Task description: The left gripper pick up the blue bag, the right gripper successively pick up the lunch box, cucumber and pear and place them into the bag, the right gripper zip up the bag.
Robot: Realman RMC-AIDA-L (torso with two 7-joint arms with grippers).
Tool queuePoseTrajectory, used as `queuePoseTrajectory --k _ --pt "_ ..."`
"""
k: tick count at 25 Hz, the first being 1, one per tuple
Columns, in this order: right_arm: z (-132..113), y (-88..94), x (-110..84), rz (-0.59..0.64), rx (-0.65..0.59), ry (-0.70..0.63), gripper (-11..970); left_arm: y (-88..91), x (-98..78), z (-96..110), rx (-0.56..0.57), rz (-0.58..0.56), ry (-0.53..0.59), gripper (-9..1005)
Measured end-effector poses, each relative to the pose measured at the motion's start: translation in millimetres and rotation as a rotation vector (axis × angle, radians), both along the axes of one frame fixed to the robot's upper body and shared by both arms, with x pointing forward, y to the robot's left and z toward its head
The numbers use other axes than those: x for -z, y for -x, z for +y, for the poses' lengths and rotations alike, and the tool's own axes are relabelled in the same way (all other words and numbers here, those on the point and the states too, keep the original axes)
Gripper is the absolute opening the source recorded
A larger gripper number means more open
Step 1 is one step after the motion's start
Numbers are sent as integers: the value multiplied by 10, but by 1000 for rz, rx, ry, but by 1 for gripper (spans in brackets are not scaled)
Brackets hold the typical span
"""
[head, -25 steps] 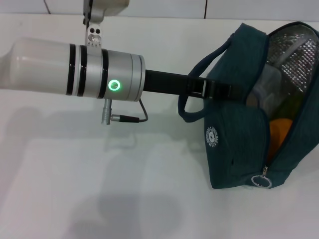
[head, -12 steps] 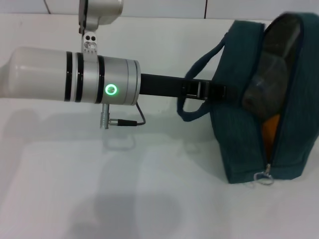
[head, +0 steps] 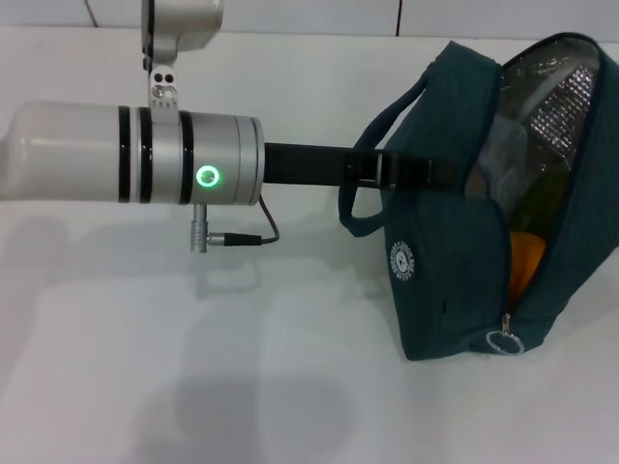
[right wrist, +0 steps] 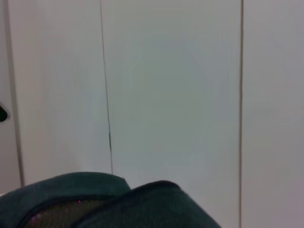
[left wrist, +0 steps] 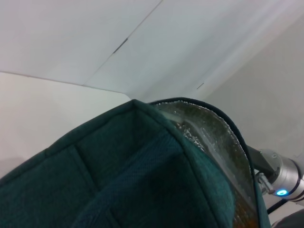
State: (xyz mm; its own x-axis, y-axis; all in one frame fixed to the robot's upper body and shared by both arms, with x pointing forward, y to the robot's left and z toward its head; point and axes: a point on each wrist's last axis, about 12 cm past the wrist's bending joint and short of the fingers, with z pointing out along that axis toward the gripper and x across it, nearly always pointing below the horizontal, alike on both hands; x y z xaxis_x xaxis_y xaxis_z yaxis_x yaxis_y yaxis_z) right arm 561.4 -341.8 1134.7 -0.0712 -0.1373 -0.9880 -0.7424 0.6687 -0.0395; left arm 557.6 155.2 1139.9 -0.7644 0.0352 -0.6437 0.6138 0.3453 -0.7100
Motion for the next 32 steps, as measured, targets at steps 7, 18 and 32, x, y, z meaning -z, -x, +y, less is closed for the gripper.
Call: queuePoseTrajectory --k 7,18,32 --pt "79 -59 20 5 -18 -2 143 -4 50 2 -2 18 -4 43" --pt "128 -29 31 3 -36 -13 161 -29 170 162 -67 42 9 43" --pt "-4 467 -28 -112 -170 -110 604 -14 189 190 -75 47 13 43"
